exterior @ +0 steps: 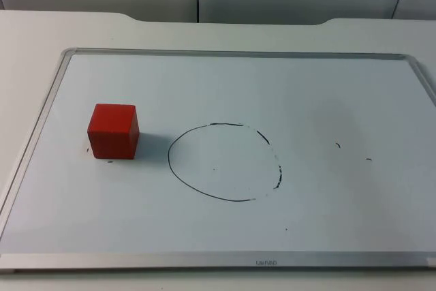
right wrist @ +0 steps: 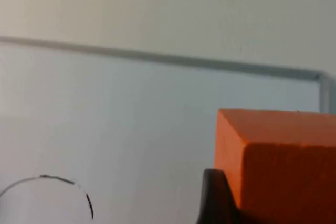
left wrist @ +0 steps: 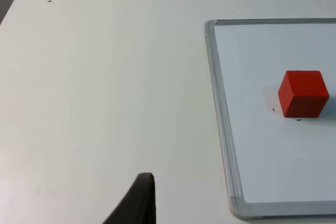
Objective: Pick up one cube with the left hand and another cube with the right hand. First place the cube in the right hand at the target position, then stack the cube in the left hand on top.
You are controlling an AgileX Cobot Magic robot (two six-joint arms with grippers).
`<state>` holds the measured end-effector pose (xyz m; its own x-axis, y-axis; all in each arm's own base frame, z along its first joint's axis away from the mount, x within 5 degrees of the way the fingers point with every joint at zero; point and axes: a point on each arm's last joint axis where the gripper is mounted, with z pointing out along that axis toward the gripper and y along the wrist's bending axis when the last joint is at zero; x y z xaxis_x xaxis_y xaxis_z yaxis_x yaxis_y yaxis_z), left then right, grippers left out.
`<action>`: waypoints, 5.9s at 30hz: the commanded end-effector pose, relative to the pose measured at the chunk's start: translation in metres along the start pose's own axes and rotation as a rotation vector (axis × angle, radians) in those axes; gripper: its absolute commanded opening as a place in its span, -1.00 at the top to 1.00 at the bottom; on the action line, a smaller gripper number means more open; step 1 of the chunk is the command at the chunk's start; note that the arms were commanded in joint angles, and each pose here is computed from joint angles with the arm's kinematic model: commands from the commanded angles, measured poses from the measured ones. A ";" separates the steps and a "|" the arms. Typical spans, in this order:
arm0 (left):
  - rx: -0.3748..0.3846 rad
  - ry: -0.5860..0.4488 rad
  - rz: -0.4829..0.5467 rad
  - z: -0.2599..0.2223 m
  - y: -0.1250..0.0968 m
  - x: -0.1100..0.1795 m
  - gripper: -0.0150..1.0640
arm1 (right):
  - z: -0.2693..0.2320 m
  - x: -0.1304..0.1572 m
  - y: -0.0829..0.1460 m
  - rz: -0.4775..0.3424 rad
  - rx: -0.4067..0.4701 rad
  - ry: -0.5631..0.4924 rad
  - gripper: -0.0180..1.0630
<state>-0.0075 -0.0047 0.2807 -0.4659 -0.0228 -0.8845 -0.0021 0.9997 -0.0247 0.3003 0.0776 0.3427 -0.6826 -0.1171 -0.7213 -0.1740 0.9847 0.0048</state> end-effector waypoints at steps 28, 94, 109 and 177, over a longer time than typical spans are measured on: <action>0.444 0.020 0.057 0.059 -0.036 -0.159 -0.97 | -0.227 0.050 -0.029 -0.095 0.113 -0.455 0.97; 0.202 0.778 -0.079 0.402 -0.125 -0.027 -0.97 | -0.208 0.106 -0.031 -0.047 0.098 -0.413 0.97; 0.194 0.749 -0.048 0.407 -0.123 -0.024 -0.94 | -0.208 0.105 -0.031 -0.047 0.094 -0.423 0.97; 0.263 0.695 0.151 0.279 -0.111 -0.126 0.98 | -0.098 0.011 -0.007 -0.138 -0.010 -0.067 0.97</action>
<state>0.3008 -0.1142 0.2606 -0.8994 0.2048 -0.3862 0.2677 0.9565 -0.1161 0.2230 0.0564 0.3994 -0.6160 -0.2336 -0.7524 -0.2596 0.9619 -0.0861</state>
